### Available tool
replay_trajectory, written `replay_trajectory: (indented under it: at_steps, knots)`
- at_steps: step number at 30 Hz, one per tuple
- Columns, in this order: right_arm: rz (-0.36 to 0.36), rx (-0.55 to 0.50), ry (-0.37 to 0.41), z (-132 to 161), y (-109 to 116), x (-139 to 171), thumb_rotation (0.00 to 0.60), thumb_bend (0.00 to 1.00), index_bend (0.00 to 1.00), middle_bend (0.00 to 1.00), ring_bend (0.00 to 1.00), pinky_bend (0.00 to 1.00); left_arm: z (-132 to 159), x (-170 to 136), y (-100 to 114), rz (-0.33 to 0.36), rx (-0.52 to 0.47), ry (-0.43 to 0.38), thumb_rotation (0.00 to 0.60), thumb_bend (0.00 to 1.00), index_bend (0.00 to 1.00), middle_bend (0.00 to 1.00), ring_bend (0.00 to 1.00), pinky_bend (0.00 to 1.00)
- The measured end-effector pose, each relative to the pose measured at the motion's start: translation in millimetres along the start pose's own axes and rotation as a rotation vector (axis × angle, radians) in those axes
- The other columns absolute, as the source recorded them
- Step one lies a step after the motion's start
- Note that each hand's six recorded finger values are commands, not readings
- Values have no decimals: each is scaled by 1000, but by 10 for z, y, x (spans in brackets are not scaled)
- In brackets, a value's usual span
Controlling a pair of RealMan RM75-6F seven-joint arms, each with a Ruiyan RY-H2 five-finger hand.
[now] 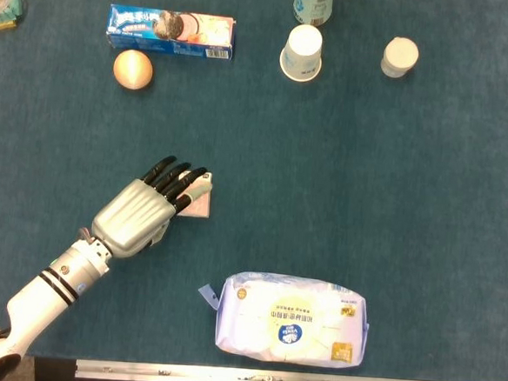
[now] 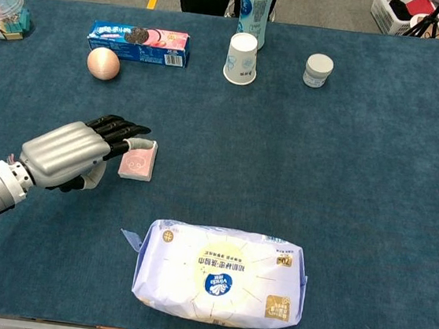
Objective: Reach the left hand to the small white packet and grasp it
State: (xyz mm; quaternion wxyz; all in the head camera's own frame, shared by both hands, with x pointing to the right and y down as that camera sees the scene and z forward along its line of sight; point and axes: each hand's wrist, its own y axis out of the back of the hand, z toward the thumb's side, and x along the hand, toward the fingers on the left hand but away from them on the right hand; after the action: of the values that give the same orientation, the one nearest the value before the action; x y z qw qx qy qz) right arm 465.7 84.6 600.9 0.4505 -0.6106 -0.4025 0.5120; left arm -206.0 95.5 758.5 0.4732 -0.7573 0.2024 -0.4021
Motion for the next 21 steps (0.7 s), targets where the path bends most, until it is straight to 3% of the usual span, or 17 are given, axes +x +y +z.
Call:
replay_trajectory:
  at_steps: [5,11,14,21]
  knots:
    - [0,1,0,0,0,-1,600,60,589,441,251,206,-40,-10,-35,-12,15,11,600,1000,65,0,0,0]
    - [-3,-1,-1,-3,7,0,600,60,589,441,251,206,-116,-35,-137,-50,25,38,600,1000,246,0,0,0]
    - [-2,0,-2,-5,5,-1,600,60,589,441,251,206,-142,-34,-157,-64,24,49,600,1000,289,0,0,0]
    - [-4,-2,-2,-3,10,-1,600,60,589,441,251,206,-133,-25,-70,-37,-27,51,600,1000,105,0,0,0]
